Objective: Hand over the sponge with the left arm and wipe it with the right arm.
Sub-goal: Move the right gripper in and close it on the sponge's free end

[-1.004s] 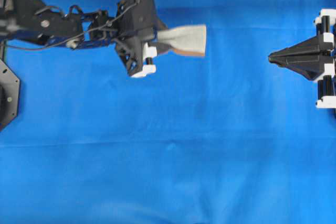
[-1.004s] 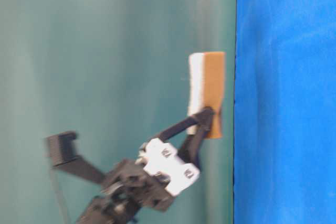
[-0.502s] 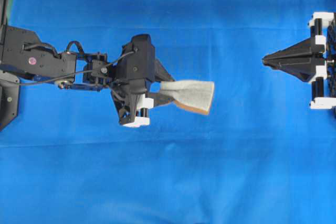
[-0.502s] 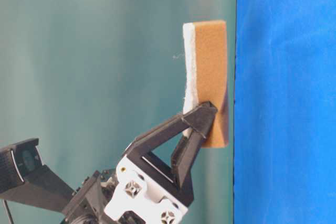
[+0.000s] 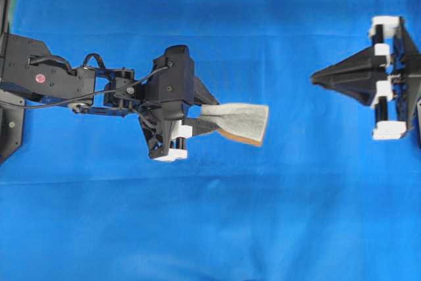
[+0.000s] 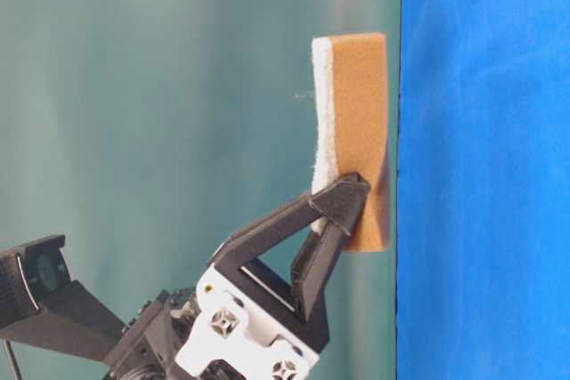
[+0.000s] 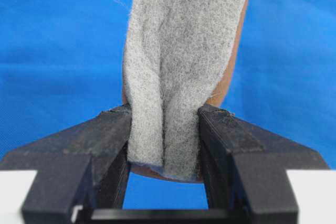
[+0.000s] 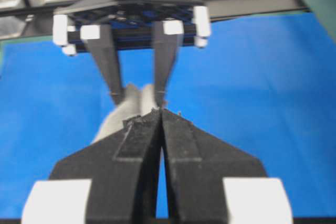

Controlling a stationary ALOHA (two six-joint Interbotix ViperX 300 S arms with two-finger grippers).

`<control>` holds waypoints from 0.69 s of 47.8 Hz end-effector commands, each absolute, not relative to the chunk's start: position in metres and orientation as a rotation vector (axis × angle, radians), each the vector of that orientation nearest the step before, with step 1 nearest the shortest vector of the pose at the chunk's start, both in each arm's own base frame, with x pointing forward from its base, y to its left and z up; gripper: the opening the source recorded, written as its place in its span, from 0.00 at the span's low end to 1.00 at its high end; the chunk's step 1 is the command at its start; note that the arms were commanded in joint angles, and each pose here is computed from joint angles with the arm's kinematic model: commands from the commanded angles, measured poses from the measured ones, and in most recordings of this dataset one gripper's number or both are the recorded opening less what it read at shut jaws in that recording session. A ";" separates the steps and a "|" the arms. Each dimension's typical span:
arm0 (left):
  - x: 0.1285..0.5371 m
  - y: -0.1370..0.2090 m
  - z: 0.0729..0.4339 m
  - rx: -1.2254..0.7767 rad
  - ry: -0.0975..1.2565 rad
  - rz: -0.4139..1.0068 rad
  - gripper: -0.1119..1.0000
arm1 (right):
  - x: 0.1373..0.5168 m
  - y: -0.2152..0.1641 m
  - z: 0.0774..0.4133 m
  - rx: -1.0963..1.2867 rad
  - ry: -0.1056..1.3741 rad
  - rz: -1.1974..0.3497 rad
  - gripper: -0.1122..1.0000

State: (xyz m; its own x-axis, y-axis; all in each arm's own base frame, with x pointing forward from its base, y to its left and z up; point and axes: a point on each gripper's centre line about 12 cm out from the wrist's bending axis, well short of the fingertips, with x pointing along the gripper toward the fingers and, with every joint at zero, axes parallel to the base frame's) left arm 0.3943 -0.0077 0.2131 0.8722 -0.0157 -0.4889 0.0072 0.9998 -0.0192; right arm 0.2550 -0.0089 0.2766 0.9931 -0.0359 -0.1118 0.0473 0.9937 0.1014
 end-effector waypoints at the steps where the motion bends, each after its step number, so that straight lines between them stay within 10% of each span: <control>1: 0.398 -0.009 0.228 -0.015 0.468 -0.016 0.39 | 0.267 -0.006 0.287 0.108 0.095 -0.028 0.10; 9: 0.398 -0.009 0.228 -0.015 0.468 -0.016 0.39 | 0.290 -0.003 0.284 0.132 0.136 -0.022 0.13; 22: 0.398 -0.009 0.228 -0.011 0.470 -0.017 0.39 | 0.322 0.004 0.274 0.186 0.235 -0.013 0.76; 33: 0.398 -0.009 0.228 -0.011 0.470 -0.017 0.39 | 0.347 0.003 0.267 0.228 0.283 -0.027 0.77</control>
